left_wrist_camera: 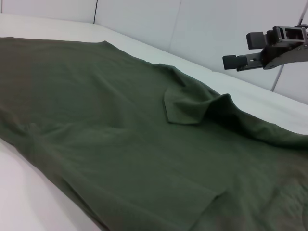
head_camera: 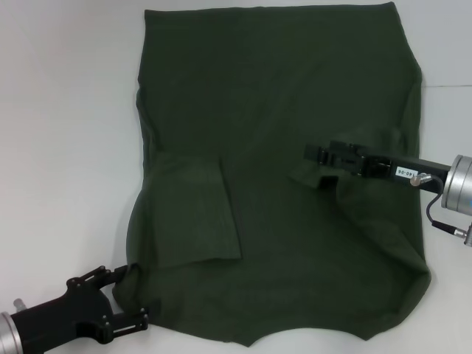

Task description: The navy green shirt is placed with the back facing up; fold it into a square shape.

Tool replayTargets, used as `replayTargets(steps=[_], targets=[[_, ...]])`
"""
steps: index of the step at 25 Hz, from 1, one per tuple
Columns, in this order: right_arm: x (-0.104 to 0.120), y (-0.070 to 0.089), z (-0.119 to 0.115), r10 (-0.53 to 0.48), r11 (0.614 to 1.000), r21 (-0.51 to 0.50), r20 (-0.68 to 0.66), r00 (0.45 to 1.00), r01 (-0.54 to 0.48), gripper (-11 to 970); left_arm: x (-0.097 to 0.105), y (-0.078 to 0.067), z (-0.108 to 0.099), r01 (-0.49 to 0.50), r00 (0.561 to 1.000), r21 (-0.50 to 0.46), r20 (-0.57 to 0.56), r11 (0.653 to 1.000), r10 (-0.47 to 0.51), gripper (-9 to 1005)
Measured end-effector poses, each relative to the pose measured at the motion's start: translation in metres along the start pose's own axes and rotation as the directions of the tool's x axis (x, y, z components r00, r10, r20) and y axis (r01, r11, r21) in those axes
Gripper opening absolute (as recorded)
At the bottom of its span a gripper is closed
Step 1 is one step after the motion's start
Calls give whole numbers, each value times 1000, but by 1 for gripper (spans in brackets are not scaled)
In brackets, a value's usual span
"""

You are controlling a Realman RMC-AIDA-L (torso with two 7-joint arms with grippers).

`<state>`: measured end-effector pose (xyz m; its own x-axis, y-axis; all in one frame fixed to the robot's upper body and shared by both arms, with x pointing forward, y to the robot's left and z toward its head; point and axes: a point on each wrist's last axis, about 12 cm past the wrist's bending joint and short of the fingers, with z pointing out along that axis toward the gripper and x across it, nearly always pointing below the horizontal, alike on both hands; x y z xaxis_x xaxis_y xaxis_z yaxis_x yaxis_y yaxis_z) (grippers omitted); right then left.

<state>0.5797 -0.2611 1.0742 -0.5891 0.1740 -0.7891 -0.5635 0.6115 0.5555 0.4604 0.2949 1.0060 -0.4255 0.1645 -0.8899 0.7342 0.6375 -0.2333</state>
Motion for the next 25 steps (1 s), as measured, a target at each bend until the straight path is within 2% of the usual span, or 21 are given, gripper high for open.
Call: replayTargets(steps=[11, 13, 25], targets=[[0, 0, 0, 1, 1000, -4, 2, 1000, -1, 917, -5, 3, 1, -21, 999, 21, -47, 1000, 22, 838], [0, 0, 0, 1, 1000, -4, 3, 1000, -1, 916, -5, 2, 1, -21, 999, 23, -47, 1000, 22, 586], [0, 0, -1, 2, 1000, -1, 4, 1000, -2, 914, -9, 5, 2, -27, 998, 20, -48, 999, 28, 309]])
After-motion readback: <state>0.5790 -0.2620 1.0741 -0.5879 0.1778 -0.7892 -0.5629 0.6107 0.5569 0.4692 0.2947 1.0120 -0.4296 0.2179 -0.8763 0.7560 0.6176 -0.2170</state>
